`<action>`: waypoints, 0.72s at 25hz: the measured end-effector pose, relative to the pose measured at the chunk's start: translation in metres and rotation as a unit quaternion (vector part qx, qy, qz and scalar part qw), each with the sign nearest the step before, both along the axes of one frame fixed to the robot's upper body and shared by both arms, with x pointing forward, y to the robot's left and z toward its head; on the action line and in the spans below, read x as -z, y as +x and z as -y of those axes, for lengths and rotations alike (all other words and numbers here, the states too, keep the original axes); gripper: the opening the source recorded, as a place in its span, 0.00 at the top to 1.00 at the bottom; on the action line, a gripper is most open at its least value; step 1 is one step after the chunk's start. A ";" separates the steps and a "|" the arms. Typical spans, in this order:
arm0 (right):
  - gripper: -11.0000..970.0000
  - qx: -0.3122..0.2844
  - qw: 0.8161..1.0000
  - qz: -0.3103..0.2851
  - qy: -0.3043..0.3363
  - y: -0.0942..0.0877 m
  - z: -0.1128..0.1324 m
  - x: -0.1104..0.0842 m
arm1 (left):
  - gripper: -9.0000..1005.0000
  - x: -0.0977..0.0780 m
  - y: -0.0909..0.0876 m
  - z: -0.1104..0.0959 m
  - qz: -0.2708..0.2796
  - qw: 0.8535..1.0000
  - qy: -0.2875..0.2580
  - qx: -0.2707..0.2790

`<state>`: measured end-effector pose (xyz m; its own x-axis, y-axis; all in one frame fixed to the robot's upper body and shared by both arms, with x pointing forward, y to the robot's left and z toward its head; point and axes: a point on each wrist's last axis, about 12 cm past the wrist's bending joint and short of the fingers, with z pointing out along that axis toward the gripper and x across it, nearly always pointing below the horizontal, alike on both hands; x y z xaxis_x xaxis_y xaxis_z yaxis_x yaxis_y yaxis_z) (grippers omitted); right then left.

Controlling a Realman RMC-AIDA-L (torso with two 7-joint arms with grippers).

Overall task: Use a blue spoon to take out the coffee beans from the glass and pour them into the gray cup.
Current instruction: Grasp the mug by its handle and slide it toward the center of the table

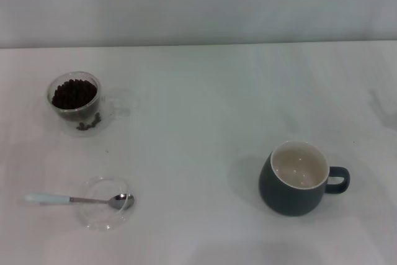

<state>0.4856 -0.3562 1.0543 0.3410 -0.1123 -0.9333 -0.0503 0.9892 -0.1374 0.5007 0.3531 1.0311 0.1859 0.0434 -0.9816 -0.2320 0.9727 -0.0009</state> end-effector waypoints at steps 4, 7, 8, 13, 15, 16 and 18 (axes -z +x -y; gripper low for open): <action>0.12 0.008 1.000 -0.007 -0.003 0.000 0.002 0.001 | 0.12 0.002 0.001 0.004 -0.005 1.000 -0.008 0.004; 0.12 0.010 1.000 -0.009 -0.003 0.000 0.003 0.002 | 0.11 0.003 0.000 0.006 -0.007 1.000 -0.011 0.005; 0.12 0.011 1.000 -0.009 -0.003 0.000 0.004 0.002 | 0.11 0.004 0.000 0.007 -0.008 1.000 -0.012 0.005; 0.12 0.015 1.000 -0.023 -0.008 0.003 0.004 0.004 | 0.11 0.005 0.000 0.008 -0.013 1.000 -0.016 0.006; 0.12 0.016 1.000 -0.022 -0.009 0.003 0.005 0.004 | 0.12 0.006 -0.001 0.007 -0.016 1.000 -0.017 0.005; 0.12 0.016 1.000 -0.021 -0.008 0.002 0.005 0.004 | 0.12 0.007 -0.002 0.007 -0.017 1.000 -0.017 0.004; 0.12 0.015 1.000 -0.018 -0.006 0.001 0.005 0.004 | 0.12 0.007 -0.002 0.006 -0.018 1.000 -0.017 0.003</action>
